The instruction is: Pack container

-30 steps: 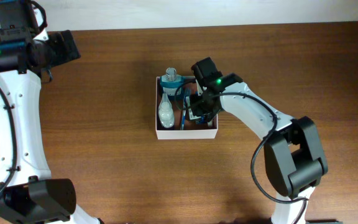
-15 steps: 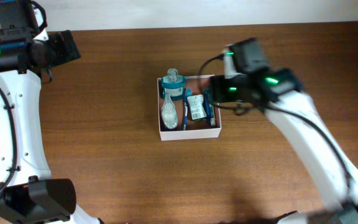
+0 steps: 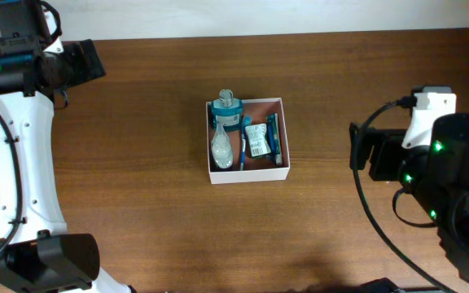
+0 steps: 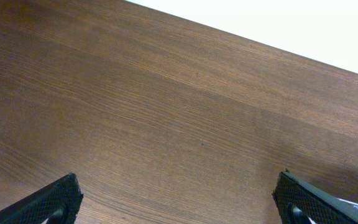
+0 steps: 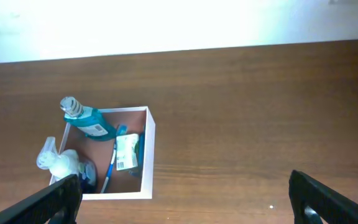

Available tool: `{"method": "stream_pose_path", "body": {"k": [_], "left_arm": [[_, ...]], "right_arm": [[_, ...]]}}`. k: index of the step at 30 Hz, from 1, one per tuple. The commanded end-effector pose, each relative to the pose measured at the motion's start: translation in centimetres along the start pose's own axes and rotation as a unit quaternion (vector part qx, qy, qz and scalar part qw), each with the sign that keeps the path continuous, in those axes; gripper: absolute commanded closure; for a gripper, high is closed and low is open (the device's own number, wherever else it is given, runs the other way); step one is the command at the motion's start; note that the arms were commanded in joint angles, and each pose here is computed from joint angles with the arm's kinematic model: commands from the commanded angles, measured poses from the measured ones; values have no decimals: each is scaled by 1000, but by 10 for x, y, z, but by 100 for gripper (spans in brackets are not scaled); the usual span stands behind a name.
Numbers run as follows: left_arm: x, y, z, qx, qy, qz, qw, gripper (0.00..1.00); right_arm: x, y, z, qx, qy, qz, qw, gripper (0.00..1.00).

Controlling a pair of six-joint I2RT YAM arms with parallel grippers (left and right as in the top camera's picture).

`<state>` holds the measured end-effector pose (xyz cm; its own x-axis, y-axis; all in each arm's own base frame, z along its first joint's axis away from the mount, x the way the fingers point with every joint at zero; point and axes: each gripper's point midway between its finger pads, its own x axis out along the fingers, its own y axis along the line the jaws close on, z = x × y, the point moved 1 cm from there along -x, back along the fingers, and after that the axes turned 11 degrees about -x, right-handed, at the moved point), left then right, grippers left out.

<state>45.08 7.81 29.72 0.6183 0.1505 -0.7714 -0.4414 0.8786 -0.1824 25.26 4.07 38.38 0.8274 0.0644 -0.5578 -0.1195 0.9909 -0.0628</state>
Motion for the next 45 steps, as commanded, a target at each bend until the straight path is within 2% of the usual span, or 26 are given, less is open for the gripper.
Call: {"method": "stream_pose_path", "body": {"k": [1,10,13,15,19,21,22,25,28,32,36,40,45], "left_arm": [[0,-1,1,-3,0,-4,1000,0],[0,-1,1,-3,0,-4,1000,0],[0,-1,1,-3,0,-4,1000,0],[0,-1,1,-3,0,-3,1000,0],[0,-1,1,-3,0,-3,1000,0],[0,-1,1,-3,0,-3,1000,0],[0,-1,1,-3,0,-3,1000,0],[0,-1,1,-3,0,-4,1000,0],[0,-1,1,-3,0,-4,1000,0],[0,-1,1,-3,0,-4,1000,0],[0,-1,1,-3,0,-3,1000,0],[0,-1,1,-3,0,-4,1000,0],[0,-1,1,-3,0,-4,1000,0]], "right_arm": [[-3,-6,3,1,-5,-15,1000,1],[14,-4,-2,-4,23,-17,1000,1],[15,-3,6,-9,5,-27,1000,1],[13,-4,17,-4,-25,-29,999,1],[-31,-7,39,-6,-155,-19,988,1],[-61,-13,25,4,-208,-20,978,1],[-81,-19,2,12,-237,-24,971,1],[-96,-27,-40,15,-262,-42,964,1],[-82,-27,-73,-15,-254,-53,966,1],[-31,-28,-110,-7,-249,-70,966,1],[20,-22,-123,-5,-295,-61,954,1],[47,-17,-136,-7,-340,-52,939,1],[69,-22,-152,-8,-331,-64,941,1]]}}
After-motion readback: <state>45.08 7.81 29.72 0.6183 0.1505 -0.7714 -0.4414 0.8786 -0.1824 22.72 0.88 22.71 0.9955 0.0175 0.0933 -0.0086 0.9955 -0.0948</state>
